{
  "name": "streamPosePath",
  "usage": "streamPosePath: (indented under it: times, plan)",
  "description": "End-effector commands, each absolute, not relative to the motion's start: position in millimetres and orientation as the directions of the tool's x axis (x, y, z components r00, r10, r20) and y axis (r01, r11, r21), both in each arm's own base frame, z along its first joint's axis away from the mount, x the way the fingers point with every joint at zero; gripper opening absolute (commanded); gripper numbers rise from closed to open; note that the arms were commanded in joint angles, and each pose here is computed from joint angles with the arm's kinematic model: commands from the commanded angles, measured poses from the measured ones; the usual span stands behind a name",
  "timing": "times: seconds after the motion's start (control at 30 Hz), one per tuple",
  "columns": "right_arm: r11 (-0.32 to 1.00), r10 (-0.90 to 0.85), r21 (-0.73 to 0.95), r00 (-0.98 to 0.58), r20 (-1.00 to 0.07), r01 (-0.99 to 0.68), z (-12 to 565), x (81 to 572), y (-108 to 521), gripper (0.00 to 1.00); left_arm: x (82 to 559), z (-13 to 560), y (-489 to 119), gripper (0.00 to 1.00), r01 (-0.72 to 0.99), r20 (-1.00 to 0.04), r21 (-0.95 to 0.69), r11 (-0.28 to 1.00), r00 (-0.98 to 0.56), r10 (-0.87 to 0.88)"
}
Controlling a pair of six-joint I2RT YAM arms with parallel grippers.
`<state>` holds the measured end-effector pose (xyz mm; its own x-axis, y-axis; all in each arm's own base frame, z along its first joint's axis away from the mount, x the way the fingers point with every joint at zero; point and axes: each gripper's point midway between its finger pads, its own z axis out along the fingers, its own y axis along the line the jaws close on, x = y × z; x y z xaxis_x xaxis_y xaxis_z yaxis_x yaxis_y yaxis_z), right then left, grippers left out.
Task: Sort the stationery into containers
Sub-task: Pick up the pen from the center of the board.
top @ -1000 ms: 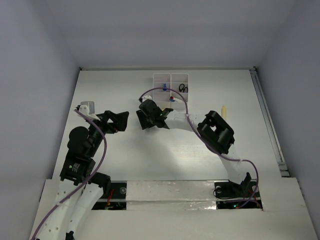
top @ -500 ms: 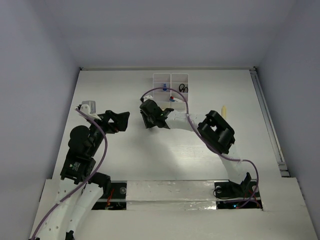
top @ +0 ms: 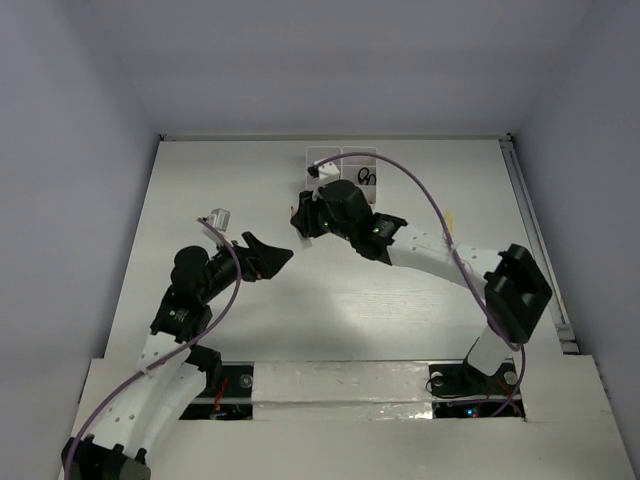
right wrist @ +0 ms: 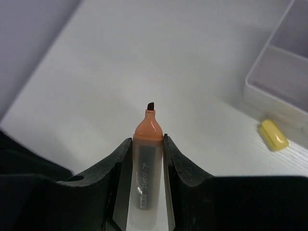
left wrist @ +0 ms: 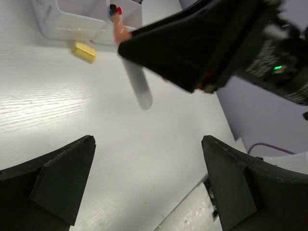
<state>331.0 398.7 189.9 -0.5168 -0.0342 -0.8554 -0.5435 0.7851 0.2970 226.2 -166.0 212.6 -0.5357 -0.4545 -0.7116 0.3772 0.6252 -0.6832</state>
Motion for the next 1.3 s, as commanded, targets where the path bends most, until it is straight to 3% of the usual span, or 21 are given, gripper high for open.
streamPosePath:
  times: [0.0, 0.3, 0.57, 0.9, 1.13, 1.23, 1.27]
  plan:
    - [0.689, 0.099, 0.390, -0.455, -0.885, -0.610, 236.8, 323.3, 410.1, 0.03, 222.4, 249.5, -184.5, 0.90, 0.500, -0.690, -0.724, 0.475, -0.518, -0.506]
    - [0.644, 0.206, 0.459, -0.438, -0.875, -0.612, 256.6, 315.7, 405.7, 0.04, 227.5, 244.2, -200.9, 0.78, 0.522, -0.659, -0.750, 0.405, -0.539, -0.525]
    - [0.625, 0.233, 0.476, -0.434, -0.870, -0.619, 263.6, 313.7, 406.3, 0.04, 242.2, 222.7, -206.7, 0.59, 0.483, -0.672, -0.740, 0.468, -0.538, -0.508]
    - [0.604, 0.221, 0.491, -0.460, -0.860, -0.627, 255.3, 304.7, 415.5, 0.04, 256.3, 223.7, -210.0, 0.56, 0.479, -0.683, -0.731, 0.486, -0.499, -0.534]
    - [0.595, 0.214, 0.500, -0.476, -0.853, -0.629, 249.8, 299.6, 419.5, 0.04, 259.9, 222.8, -220.5, 0.46, 0.485, -0.682, -0.731, 0.480, -0.503, -0.531]
    - [0.594, 0.213, 0.499, -0.475, -0.854, -0.631, 250.2, 299.2, 419.3, 0.04, 260.8, 221.4, -221.0, 0.39, 0.480, -0.683, -0.730, 0.486, -0.498, -0.534]
    - [0.596, 0.211, 0.499, -0.477, -0.853, -0.629, 249.5, 298.8, 418.4, 0.04, 262.7, 221.3, -218.9, 0.30, 0.472, -0.684, -0.729, 0.495, -0.489, -0.541]
